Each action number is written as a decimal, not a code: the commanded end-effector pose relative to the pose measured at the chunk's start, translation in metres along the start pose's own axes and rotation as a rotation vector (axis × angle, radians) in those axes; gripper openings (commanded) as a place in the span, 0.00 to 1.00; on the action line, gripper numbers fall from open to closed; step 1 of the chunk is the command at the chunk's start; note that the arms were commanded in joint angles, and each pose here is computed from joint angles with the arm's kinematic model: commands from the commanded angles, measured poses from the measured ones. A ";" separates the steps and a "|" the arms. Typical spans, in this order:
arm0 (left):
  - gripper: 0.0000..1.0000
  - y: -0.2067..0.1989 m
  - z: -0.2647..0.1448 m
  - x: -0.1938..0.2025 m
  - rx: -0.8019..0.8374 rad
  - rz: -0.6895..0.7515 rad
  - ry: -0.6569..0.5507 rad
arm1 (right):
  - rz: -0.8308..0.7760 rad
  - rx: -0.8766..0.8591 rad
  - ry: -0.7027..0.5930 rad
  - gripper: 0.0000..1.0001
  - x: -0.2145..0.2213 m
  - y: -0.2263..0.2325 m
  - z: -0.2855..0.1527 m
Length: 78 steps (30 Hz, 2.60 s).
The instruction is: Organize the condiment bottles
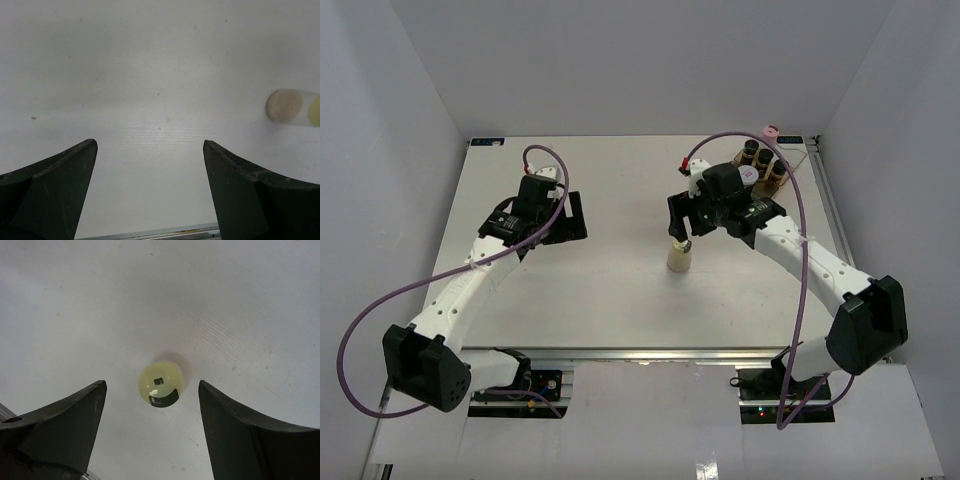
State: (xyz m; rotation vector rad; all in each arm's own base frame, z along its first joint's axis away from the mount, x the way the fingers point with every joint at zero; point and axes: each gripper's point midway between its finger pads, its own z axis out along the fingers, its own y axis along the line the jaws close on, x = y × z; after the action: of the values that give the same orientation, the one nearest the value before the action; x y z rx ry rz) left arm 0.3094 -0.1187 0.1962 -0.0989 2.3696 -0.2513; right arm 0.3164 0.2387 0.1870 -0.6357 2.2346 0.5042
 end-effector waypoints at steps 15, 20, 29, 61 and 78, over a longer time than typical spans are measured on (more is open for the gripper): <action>0.98 0.027 0.023 0.053 0.027 0.010 0.047 | -0.077 0.050 0.216 0.81 0.067 -0.003 0.046; 0.98 0.030 0.023 0.055 0.020 0.011 0.041 | -0.072 0.091 0.239 0.80 0.076 -0.010 0.052; 0.98 0.032 0.020 0.056 0.015 0.013 0.031 | -0.066 0.115 0.240 0.50 0.076 -0.014 0.060; 0.98 0.011 -0.003 0.061 0.163 0.022 -0.022 | 0.307 0.835 -0.432 0.08 -0.197 -0.340 -0.110; 0.98 0.007 0.001 0.065 0.176 0.037 -0.003 | 0.385 0.777 -0.423 0.08 -0.135 -0.447 -0.027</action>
State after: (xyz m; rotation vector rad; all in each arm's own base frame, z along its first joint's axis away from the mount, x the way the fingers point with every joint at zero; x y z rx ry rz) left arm 0.2607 -0.1160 0.1455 -0.0002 2.3605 -0.4168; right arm 0.6190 -0.1085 0.2176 0.3258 2.0349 -0.1529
